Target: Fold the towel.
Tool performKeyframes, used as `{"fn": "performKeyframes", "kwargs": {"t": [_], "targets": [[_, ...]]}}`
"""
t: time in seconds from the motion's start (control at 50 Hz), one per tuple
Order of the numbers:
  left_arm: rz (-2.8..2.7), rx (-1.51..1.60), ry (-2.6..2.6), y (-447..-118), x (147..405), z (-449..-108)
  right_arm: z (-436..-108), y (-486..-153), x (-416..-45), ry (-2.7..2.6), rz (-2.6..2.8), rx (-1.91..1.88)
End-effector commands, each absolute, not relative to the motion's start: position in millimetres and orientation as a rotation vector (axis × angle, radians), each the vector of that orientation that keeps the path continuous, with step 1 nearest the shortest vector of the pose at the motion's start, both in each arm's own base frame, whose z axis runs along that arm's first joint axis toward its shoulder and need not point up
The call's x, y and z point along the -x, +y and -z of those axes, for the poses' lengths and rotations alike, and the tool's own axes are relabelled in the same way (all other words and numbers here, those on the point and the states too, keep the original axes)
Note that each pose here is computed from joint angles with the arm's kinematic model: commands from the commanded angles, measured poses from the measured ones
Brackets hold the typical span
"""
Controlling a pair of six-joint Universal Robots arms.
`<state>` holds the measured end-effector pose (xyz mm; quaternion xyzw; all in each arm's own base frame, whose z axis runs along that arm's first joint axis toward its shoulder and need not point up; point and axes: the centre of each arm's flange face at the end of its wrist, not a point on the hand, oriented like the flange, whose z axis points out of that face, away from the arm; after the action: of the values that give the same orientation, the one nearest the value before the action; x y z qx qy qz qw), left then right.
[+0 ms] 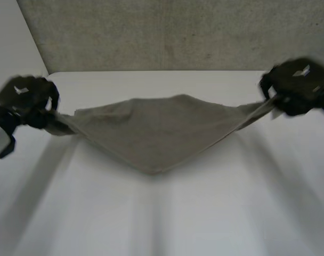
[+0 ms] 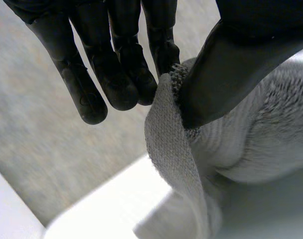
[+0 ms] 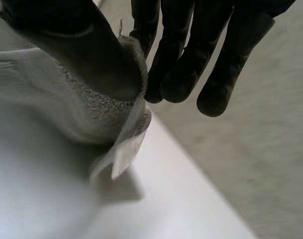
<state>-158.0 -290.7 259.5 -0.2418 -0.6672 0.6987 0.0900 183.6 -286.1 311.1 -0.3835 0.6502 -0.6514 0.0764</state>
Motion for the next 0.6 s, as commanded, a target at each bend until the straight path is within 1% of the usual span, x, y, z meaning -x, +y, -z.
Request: {"fn": "performKeyframes", "kwargs": {"t": [0.02, 0.06, 0.12, 0.16, 0.18, 0.22, 0.24, 0.26, 0.28, 0.3, 0.32, 0.34, 0.36, 0.38, 0.4, 0.42, 0.44, 0.46, 0.48, 0.5, 0.52, 0.54, 0.56, 0.58, 0.6], "targets": [[-2.185, 0.543, -1.846, -273.2, 145.4, -311.0, -373.4, -280.9, -140.8, 1.95, 2.178, 0.894], [-2.181, 0.531, -1.837, -271.7, 144.4, -312.3, -373.8, -278.6, -132.6, 1.987, 2.147, 0.868], [-2.156, 0.52, -1.85, -270.5, 143.2, -308.3, -370.6, -277.6, -130.6, 2.004, 2.112, 0.863], [-2.136, 0.519, -1.863, -269.0, 143.8, -304.4, -360.3, -275.3, -131.1, 2.03, 2.05, 0.886], [-2.118, 0.513, -1.882, -268.7, 143.5, -299.7, -360.2, -275.3, -131.1, 2.03, 2.05, 0.886], [-2.099, 0.509, -1.897, -268.6, 143.8, -295.0, -344.1, -274.2, -131.3, 2.072, 2.005, 0.934], [-2.083, 0.503, -1.913, -268.7, 143.5, -290.3, -344.0, -274.2, -131.3, 2.072, 2.005, 0.934], [-2.083, 0.503, -1.913, -268.7, 143.5, -290.3, -336.5, -272.8, -132.7, 2.087, 1.986, 0.972], [-2.059, 0.497, -1.934, -270.0, 143.3, -283.3, -336.4, -272.7, -132.7, 2.087, 1.986, 0.972], [-2.021, 0.491, -1.968, -272.3, 142.9, -272.4, -329.1, -272.9, -132.8, 2.106, 1.967, 1.004], [-2.021, 0.491, -1.968, -272.4, 142.9, -272.3, -319.6, -275.1, -132.1, 2.129, 1.938, 1.027], [-1.992, 0.496, -1.999, -275.8, 142.4, -262.5, -319.5, -275.2, -132.1, 2.13, 1.937, 1.028], [-1.992, 0.496, -1.999, -275.9, 142.4, -262.5, -308.4, -279.2, -131.0, 2.155, 1.895, 1.043], [-1.97, 0.512, -2.027, -279.2, 142.5, -254.4, -296.8, -283.9, -130.6, 2.177, 1.845, 1.052], [-1.945, 0.534, -2.059, -283.3, 142.3, -245.0, -296.7, -284.0, -130.6, 2.177, 1.845, 1.052], [-1.944, 0.534, -2.059, -283.3, 142.3, -244.9, -287.2, -288.5, -131.2, 2.193, 1.804, 1.06], [-1.919, 0.562, -2.089, -286.6, 143.2, -235.7, -287.1, -288.5, -131.2, 2.193, 1.804, 1.06], [-1.896, 0.589, -2.119, -290.7, 143.5, -226.3, -277.6, -292.1, -133.2, 2.208, 1.764, 1.067], [-1.896, 0.589, -2.119, -290.7, 143.5, -226.2, -270.6, -296.1, -135.5, 2.225, 1.736, 1.072], [-1.886, 0.619, -2.143, -296.5, 143.4, -219.3, -270.5, -296.1, -135.5, 2.225, 1.736, 1.072], [-1.886, 0.619, -2.143, -296.5, 143.4, -219.3, -261.5, -300.0, -138.5, 2.251, 1.702, 1.077], [-1.867, 0.647, -2.165, -302.4, 144.3, -211.8, -253.7, -305.2, -140.4, 2.282, 1.68, 1.08], [-1.841, 0.671, -2.191, -308.7, 145.5, -202.6, -253.6, -305.3, -140.5, 2.282, 1.679, 1.08], [-1.84, 0.671, -2.191, -308.8, 145.5, -202.5, -246.4, -312.3, -142.3, 2.31, 1.67, 1.084], [-1.82, 0.685, -2.215, -314.8, 147.1, -194.6, -239.2, -318.8, -144.3, 2.332, 1.669, 1.09]]}}
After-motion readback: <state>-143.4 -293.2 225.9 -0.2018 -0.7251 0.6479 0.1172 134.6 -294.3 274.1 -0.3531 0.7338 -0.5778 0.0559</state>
